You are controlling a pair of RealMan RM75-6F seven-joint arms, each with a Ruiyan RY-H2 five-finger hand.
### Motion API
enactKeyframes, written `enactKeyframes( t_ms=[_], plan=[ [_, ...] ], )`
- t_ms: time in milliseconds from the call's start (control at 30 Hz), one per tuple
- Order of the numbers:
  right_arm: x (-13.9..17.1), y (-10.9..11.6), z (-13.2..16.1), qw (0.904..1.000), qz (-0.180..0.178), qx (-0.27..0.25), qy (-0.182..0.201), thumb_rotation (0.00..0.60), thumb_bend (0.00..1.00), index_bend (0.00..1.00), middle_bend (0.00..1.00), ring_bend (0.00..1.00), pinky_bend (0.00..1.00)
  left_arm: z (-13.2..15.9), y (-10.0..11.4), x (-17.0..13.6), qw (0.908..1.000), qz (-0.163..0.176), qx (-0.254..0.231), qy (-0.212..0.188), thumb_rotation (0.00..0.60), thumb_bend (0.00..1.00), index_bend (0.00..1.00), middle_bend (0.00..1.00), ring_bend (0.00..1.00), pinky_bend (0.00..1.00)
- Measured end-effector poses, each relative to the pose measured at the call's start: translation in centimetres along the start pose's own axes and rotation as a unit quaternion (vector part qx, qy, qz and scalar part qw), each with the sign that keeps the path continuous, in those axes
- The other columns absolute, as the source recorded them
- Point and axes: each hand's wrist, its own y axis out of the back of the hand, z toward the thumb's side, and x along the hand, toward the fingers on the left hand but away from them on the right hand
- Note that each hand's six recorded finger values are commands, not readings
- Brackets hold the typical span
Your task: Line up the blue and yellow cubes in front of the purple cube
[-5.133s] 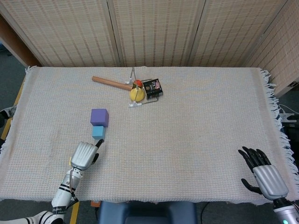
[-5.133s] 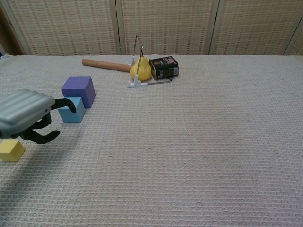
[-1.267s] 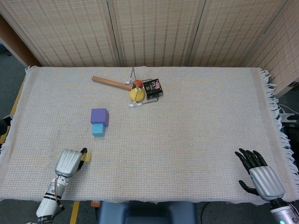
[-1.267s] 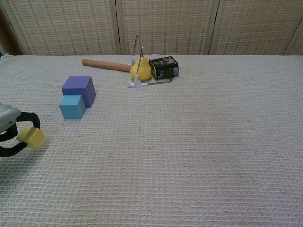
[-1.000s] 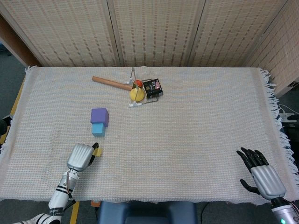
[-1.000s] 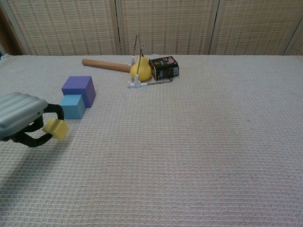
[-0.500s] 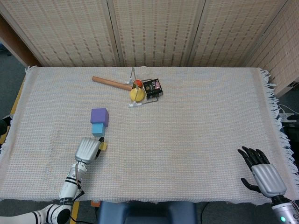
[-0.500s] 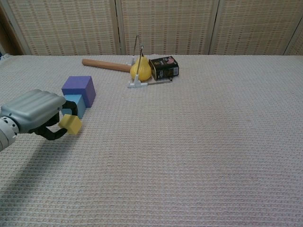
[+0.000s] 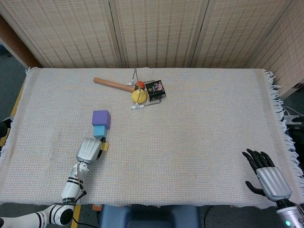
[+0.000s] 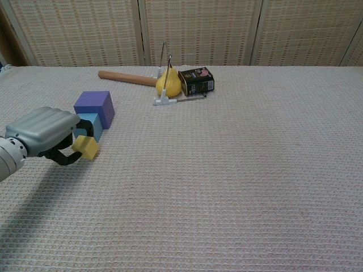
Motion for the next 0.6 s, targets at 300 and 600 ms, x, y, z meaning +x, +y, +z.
enactKeyframes(
  t_ms=[300, 600],
  plan=[
    [-0.01, -0.02, -0.03, 1.0000, 0.001, 0.001, -0.001, 0.599, 0.05, 0.00, 0.00, 0.00, 0.00, -0.31, -0.43, 0.40, 0.9999, -0.005, 0.005, 0.008, 0.600, 0.40, 0.35, 1.00, 1.00, 1.00],
    [-0.01, -0.04, -0.01, 1.0000, 0.002, 0.001, -0.001, 0.599, 0.05, 0.00, 0.00, 0.00, 0.00, -0.36, -0.22, 0.10, 0.9999, 0.001, 0.005, 0.009, 0.600, 0.40, 0.33, 1.00, 1.00, 1.00]
  ],
)
